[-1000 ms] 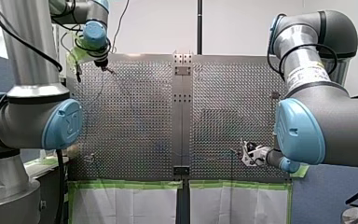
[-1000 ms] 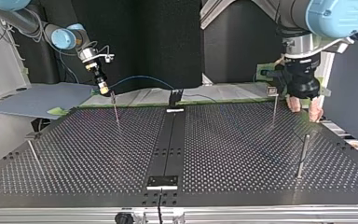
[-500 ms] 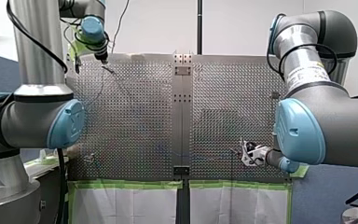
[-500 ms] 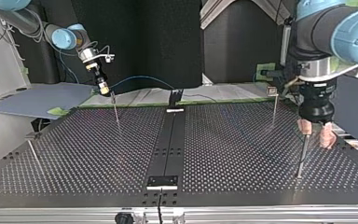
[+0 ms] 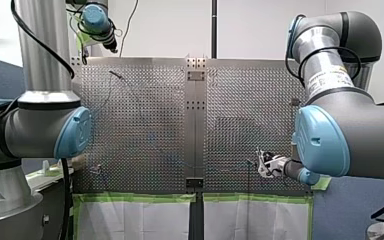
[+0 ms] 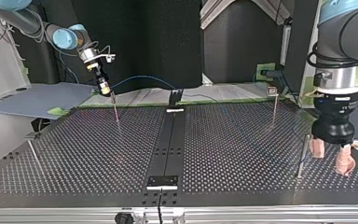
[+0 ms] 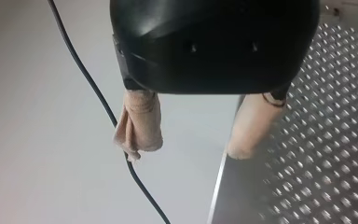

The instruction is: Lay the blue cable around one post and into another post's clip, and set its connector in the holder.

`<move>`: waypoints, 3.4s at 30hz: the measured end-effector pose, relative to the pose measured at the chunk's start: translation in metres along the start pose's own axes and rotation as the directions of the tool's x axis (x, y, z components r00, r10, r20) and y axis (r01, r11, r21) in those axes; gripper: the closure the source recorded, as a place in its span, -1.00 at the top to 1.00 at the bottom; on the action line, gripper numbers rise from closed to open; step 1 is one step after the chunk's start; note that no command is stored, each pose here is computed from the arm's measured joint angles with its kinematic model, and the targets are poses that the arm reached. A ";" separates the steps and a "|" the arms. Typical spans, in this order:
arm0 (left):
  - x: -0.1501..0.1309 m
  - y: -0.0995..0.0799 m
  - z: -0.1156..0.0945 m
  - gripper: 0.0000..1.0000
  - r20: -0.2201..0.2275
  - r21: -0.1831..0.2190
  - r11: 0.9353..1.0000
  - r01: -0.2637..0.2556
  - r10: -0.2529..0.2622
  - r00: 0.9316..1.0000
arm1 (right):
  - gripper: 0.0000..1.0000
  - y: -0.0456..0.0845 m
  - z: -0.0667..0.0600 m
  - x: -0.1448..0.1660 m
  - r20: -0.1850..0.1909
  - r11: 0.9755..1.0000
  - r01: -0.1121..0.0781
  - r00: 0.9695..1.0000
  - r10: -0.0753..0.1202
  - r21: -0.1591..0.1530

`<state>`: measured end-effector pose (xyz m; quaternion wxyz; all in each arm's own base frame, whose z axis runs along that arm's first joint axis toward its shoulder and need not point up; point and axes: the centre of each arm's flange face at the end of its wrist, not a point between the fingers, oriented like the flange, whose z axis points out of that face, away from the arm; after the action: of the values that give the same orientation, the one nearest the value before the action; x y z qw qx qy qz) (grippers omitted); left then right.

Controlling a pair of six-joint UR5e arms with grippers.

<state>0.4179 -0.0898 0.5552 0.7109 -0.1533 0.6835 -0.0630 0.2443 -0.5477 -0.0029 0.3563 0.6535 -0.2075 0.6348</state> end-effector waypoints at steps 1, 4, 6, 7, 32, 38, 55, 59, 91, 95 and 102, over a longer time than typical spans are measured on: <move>-0.004 -0.003 0.000 1.00 0.002 0.013 1.000 -0.004 0.004 1.000 | -1.00 0.000 0.000 0.000 -0.001 1.000 -0.001 1.000 0.001 0.001; -0.014 -0.010 -0.001 1.00 0.007 0.045 0.999 -0.017 0.016 1.000 | -1.00 -0.001 0.001 0.001 -0.005 1.000 -0.006 1.000 0.006 0.002; -0.021 -0.014 -0.002 1.00 0.014 0.065 0.998 -0.021 0.020 1.000 | -1.00 -0.002 0.001 0.001 -0.008 1.000 -0.009 1.000 0.009 0.003; -0.026 -0.016 -0.002 1.00 0.021 0.074 0.997 -0.023 0.021 1.000 | -1.00 -0.002 0.002 0.001 -0.008 1.000 -0.010 1.000 0.010 0.003; -0.012 -0.031 -0.001 1.00 -0.003 0.204 0.978 0.052 -0.052 0.999 | -1.00 -0.004 0.002 0.002 -0.011 1.000 -0.011 1.000 0.011 0.006; -0.006 -0.025 -0.005 1.00 -0.035 0.157 0.987 0.015 -0.010 0.999 | -1.00 -0.004 0.003 0.002 -0.011 1.000 -0.011 1.000 0.011 0.008; 0.008 -0.009 -0.015 1.00 -0.141 0.013 0.991 -0.136 0.137 0.980 | -1.00 -0.004 0.003 0.002 -0.011 1.000 -0.011 1.000 0.011 0.008; 0.011 -0.008 -0.016 1.00 -0.162 0.005 0.988 -0.154 0.153 0.975 | -1.00 -0.004 0.003 0.002 -0.011 1.000 -0.011 1.000 0.011 0.008; 0.021 -0.005 -0.033 1.00 -0.231 -0.049 0.976 -0.210 0.194 0.953 | -1.00 -0.008 0.004 0.003 -0.015 1.000 -0.010 1.000 0.010 0.015; 0.029 -0.002 -0.038 1.00 -0.246 -0.048 0.975 -0.216 0.198 0.949 | -1.00 -0.009 0.004 0.003 -0.015 1.000 -0.012 1.000 0.012 0.015; 0.034 -0.003 -0.041 1.00 -0.257 -0.039 0.976 -0.216 0.199 0.946 | -1.00 -0.010 0.005 0.003 -0.016 1.000 -0.013 1.000 0.013 0.017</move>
<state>0.3800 -0.1083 0.5228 0.6156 -0.0949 0.7821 0.0163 0.2552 -0.5443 -0.0016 0.3483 0.6499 -0.2033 0.6442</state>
